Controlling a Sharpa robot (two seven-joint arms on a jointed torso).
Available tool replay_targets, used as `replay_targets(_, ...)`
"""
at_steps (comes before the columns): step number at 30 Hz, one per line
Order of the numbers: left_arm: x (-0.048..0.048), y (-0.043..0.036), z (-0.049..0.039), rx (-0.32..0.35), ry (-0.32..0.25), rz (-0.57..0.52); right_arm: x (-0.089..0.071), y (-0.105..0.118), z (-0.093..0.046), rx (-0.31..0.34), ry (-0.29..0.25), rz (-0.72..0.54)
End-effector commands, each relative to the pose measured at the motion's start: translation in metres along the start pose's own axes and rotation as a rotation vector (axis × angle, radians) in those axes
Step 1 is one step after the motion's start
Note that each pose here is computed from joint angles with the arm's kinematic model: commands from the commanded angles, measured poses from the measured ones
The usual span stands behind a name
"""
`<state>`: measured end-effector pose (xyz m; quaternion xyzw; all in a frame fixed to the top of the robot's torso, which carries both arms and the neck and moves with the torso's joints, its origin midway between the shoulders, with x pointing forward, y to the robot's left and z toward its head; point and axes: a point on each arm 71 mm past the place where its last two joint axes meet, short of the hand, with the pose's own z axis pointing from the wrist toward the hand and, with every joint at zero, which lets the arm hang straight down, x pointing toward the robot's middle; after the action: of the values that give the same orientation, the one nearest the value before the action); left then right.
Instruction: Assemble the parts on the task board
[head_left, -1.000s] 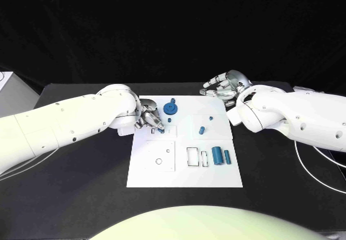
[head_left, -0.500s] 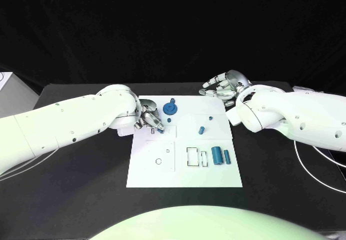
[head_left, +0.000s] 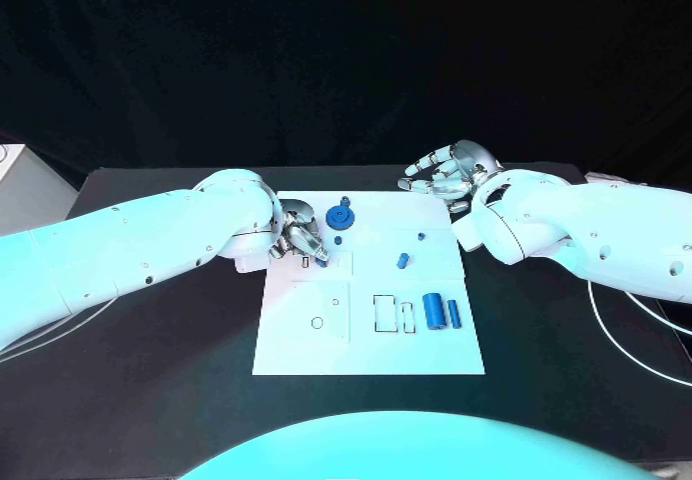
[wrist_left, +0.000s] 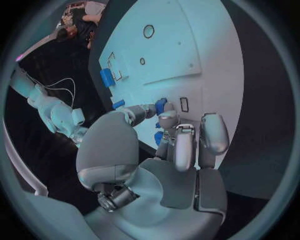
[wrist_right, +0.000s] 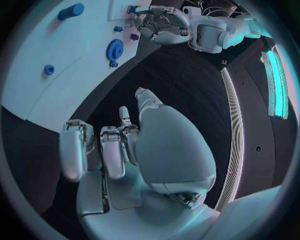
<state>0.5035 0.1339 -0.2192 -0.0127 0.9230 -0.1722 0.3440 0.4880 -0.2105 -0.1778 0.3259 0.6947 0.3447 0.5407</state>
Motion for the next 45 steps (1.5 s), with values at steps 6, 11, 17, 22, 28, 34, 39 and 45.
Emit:
replay_targets(6,0.0025,-0.0013,0.0017,0.000,0.012,0.009,0.0012,0.0007,-0.0005,-0.010,0.014,-0.010)
replay_targets(11,0.0024,-0.0016,0.0020,0.000,0.007,0.006,0.0011,0.0006,-0.0006,-0.010,0.014,-0.010)
replay_targets(17,0.0024,-0.0020,0.0019,0.002,0.003,0.005,0.0010,0.0005,-0.0006,-0.010,0.014,-0.011)
replay_targets(22,0.0026,-0.0018,0.0012,0.003,-0.002,0.004,0.0009,0.0005,-0.0005,-0.010,0.014,-0.011)
replay_targets(28,0.0026,-0.0013,0.0007,0.004,-0.005,0.003,0.0006,0.0003,-0.0006,-0.009,0.014,-0.011)
replay_targets(34,0.0029,-0.0018,0.0005,0.004,-0.006,0.007,0.0007,0.0002,-0.0006,-0.008,0.015,-0.011)
replay_targets(39,0.0036,-0.0022,0.0005,0.004,-0.004,0.013,0.0007,0.0001,-0.0006,-0.008,0.016,-0.012)
replay_targets(45,0.0053,-0.0023,0.0017,0.002,-0.001,0.019,0.0007,0.0000,-0.0006,-0.008,0.016,-0.012)
